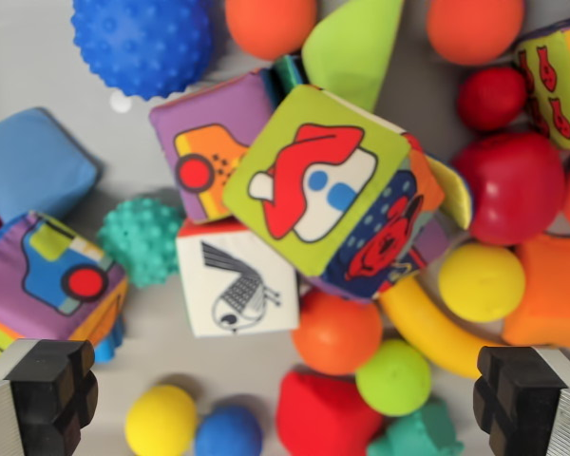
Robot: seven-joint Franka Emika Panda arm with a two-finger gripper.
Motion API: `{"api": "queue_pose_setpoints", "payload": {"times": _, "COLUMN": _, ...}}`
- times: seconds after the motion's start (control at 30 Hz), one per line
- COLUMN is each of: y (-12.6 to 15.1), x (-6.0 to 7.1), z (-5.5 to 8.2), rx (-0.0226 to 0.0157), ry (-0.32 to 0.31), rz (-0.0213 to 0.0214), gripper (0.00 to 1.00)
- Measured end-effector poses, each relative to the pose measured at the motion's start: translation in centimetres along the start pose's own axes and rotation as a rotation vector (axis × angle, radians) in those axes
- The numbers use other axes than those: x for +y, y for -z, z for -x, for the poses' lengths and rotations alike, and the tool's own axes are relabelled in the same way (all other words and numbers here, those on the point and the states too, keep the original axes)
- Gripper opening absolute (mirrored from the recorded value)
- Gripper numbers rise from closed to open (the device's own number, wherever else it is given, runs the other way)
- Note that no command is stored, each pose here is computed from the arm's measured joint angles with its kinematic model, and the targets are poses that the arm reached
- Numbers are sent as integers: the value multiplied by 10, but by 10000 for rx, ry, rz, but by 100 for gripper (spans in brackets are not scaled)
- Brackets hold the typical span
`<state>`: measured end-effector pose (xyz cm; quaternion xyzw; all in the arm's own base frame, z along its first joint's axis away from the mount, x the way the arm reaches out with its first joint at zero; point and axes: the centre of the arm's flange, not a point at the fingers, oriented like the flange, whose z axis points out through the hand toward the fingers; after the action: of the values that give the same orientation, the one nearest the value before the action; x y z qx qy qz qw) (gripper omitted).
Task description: Pick an object from the bin
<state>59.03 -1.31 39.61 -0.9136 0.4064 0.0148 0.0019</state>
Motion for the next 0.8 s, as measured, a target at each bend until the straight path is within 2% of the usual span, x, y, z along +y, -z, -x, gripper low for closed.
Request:
{"api": "queue_pose_setpoints", "payload": {"times": 0.47, "y": 0, "x": 0, "z": 0, "rx": -1, "ry": -10, "rz": 1, "gripper": 100}}
{"api": "queue_pose_setpoints", "payload": {"times": 0.67, "y": -3, "x": -1, "z": 3, "rx": -32, "ry": -118, "rz": 31, "gripper": 100}}
{"api": "queue_pose_setpoints", "payload": {"times": 0.8, "y": -5, "x": -2, "z": 6, "rx": -29, "ry": -228, "rz": 27, "gripper": 100}}
